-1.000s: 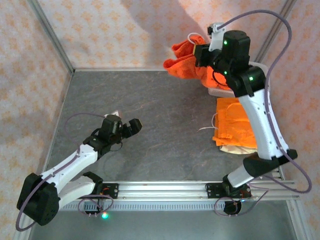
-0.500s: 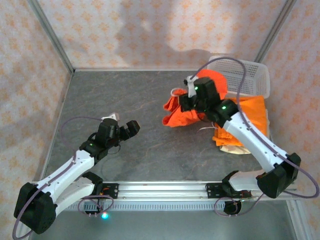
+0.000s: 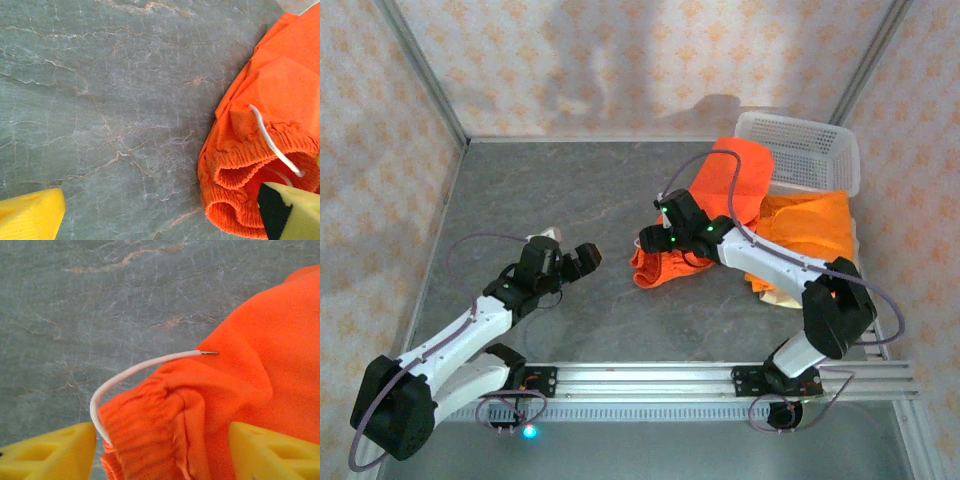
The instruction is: Fold and stack the shorts
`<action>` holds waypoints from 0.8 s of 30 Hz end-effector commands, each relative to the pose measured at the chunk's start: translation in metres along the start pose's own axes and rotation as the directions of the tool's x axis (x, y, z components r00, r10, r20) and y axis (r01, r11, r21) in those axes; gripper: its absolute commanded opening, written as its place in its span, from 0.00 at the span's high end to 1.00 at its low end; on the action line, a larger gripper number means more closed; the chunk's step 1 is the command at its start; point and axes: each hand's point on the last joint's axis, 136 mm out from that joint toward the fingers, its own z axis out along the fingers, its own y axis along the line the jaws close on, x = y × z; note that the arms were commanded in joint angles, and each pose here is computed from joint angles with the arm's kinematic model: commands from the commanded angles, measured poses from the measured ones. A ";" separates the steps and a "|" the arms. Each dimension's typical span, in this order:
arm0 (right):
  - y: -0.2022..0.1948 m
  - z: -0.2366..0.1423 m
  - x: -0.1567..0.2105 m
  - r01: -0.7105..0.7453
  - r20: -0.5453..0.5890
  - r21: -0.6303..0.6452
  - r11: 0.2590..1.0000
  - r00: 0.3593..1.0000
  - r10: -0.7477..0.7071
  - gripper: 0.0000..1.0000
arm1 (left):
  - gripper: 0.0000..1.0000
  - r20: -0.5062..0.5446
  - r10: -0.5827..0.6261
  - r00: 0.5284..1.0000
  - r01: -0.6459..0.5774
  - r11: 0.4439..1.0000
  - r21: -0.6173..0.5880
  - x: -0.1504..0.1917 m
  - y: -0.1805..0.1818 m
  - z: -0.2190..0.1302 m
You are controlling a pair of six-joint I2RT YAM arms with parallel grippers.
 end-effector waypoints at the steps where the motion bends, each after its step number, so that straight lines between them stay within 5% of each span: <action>1: 0.006 -0.027 -0.027 -0.002 0.119 -0.012 1.000 0.993 0.004 0.21 | 0.00 0.001 -0.002 1.000 0.002 1.000 0.007 -0.003 -0.004 0.000; 10: -0.032 -0.105 -0.028 -0.042 0.288 0.120 0.992 0.958 0.006 0.01 | 0.00 -0.029 0.034 0.999 -0.034 0.999 0.018 -0.004 -0.016 0.007; 24: -0.036 -0.107 0.024 -0.062 0.159 0.043 0.997 0.986 0.054 0.00 | 0.12 -0.256 0.110 0.960 -0.079 0.988 0.129 0.039 -0.074 0.044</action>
